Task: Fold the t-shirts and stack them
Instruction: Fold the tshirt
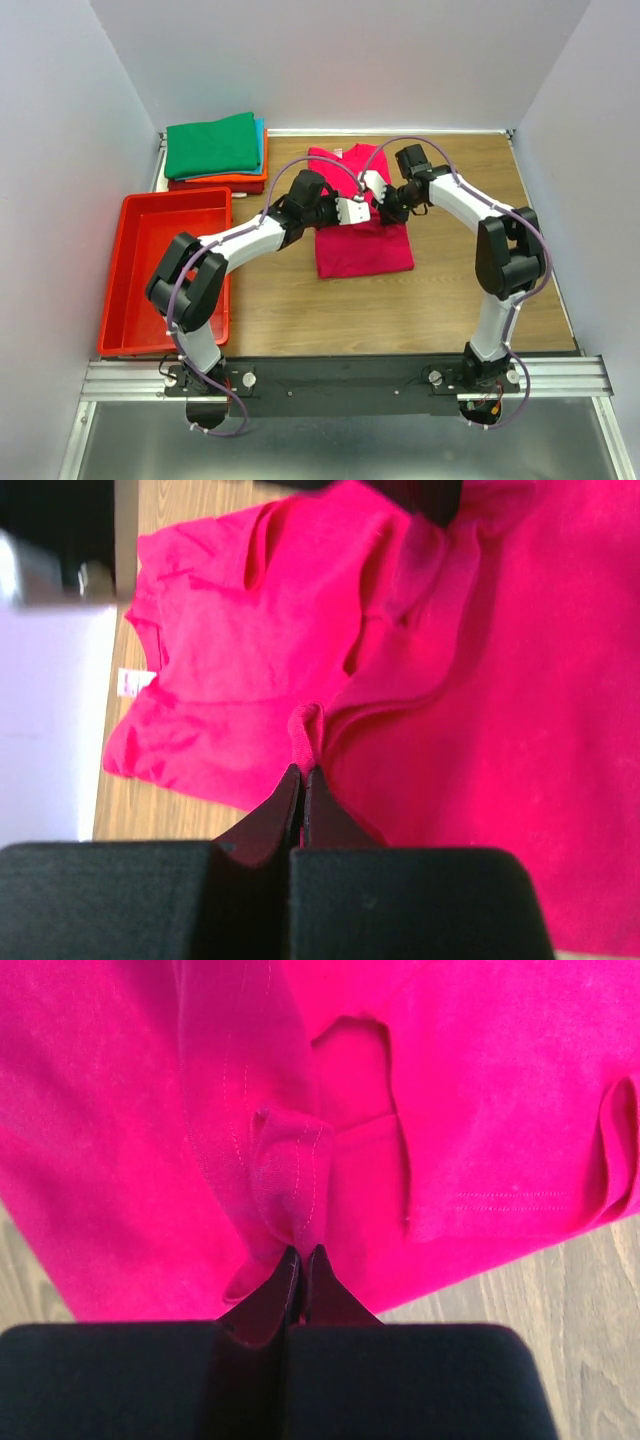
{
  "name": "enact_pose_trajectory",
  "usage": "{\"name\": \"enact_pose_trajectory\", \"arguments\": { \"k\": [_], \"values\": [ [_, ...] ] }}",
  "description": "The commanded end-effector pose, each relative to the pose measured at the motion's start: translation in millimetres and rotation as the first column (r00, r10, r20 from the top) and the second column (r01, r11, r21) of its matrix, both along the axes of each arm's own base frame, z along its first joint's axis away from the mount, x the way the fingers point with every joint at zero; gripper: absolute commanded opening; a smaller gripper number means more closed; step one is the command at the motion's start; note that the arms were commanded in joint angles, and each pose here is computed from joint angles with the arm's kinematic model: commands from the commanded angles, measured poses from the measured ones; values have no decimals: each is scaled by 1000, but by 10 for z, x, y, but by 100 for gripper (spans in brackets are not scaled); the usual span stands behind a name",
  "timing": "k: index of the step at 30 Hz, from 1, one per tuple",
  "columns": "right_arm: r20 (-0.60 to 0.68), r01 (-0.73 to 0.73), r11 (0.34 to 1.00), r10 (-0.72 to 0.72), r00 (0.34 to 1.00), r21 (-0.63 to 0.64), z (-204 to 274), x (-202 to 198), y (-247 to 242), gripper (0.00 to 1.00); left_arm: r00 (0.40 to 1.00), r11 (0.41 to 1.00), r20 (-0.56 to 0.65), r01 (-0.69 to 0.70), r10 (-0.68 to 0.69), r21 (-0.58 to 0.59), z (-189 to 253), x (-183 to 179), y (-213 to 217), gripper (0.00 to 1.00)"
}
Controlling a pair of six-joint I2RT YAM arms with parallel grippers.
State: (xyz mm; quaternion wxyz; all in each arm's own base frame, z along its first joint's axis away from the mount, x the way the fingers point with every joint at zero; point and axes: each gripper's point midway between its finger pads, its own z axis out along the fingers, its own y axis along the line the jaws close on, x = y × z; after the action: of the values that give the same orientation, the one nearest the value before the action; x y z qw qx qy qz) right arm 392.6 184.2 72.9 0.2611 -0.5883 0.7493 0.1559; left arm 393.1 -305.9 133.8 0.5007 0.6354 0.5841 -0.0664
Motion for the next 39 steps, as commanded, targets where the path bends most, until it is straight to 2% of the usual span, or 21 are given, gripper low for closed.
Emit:
{"name": "enact_pose_trajectory", "arguments": {
  "k": [1, 12, 18, 20, 21, 22, 23, 24, 25, 26, 27, 29, 30, 31, 33, 34, 35, 36, 37, 38, 39],
  "values": [
    [-24, 22, 999, -21, 999, 31, 5, 104, 69, 1, 998, 998, 4, 56, -56, -1, 21, 84, -89, 0],
    [-17, 80, 997, -79, 997, 22, 4, 293, 57, 2, 999, 999, -39, 30, -29, 28, -129, 309, 21, 0],
    [-23, 100, 995, -100, 995, 25, -21, 365, 78, 8, 998, 1000, -69, 9, -8, 19, -209, 386, 22, 0],
    [-1, 120, 992, -120, 993, 24, -14, 451, 77, 13, 997, 1000, -73, -13, 14, 8, -207, 464, 6, 0],
    [1, 169, 985, -170, 986, 29, -5, 503, 65, 16, 997, 1000, -75, -27, 27, 4, -207, 504, 4, 4],
    [26, 217, 976, -218, 976, 35, 27, 587, 55, 26, 993, 998, -93, -66, 66, -1, -249, 549, 15, 12],
    [117, 293, 955, -296, 948, 37, 118, 806, -16, 31, 994, 995, -61, -98, 96, -32, -123, 660, -2, 20],
    [136, 378, 924, -383, 914, 62, 186, 900, -52, 39, 991, 990, -44, -132, 130, -51, -62, 725, 8, 55],
    [176, 425, 902, -431, 885, 75, 255, 995, -101, 53, 982, 977, -37, -187, 184, -99, 73, 780, 36, 73],
    [238, 518, 848, -529, 814, 115, 421, 1144, -220, 59, 961, 953, 32, -266, 273, -144, 243, 918, 137, 89],
    [266, 561, 816, -577, 772, 143, 514, 1217, -285, 67, 943, 930, 76, -305, 325, -204, 527, 956, 208, 92],
    [289, 629, 753, -657, 697, 194, 672, 1321, -472, 69, 862, 843, 123, -437, 493, -315, 885, 1083, 498, 98],
    [236, 611, 744, -667, 707, 272, 858, 1282, -502, 69, 818, 780, 137, -461, 558, -423, 1379, 1002, 708, 98],
    [242, 615, 742, -669, 703, 267, 862, 1252, -580, 69, 812, 772, 148, -455, 565, -444, 1519, 974, 754, 98],
    [187, 527, 811, -576, 796, 255, 804, 1023, -519, 69, 842, 787, 115, -432, 527, -441, 1529, 831, 739, 98],
    [103, 381, 877, -425, 899, 292, 781, 771, -284, 72, 855, 794, 96, -424, 510, -435, 1529, 766, 733, 98],
    [60, 194, 945, -217, 974, 263, 659, 391, -187, 74, 896, 828, 69, -373, 438, -419, 1495, 608, 665, 98],
    [62, 141, 965, -158, 986, 220, 576, 274, -223, 74, 908, 834, 44, -364, 418, -414, 1450, 534, 648, 98],
    [64, 34, 972, -50, 997, 234, 537, 137, -145, 76, 914, 829, -3, -370, 406, -421, 1401, 460, 629, 96],
    [38, 32, 976, -41, 998, 216, 438, 70, -138, 75, 922, 829, -26, -360, 387, -428, 1412, 369, 627, 95],
    [17, 64, 988, -67, 998, 143, 241, 75, -210, 73, 923, 834, -73, -374, 379, -405, 1259, 284, 640, 94]
  ]
}}
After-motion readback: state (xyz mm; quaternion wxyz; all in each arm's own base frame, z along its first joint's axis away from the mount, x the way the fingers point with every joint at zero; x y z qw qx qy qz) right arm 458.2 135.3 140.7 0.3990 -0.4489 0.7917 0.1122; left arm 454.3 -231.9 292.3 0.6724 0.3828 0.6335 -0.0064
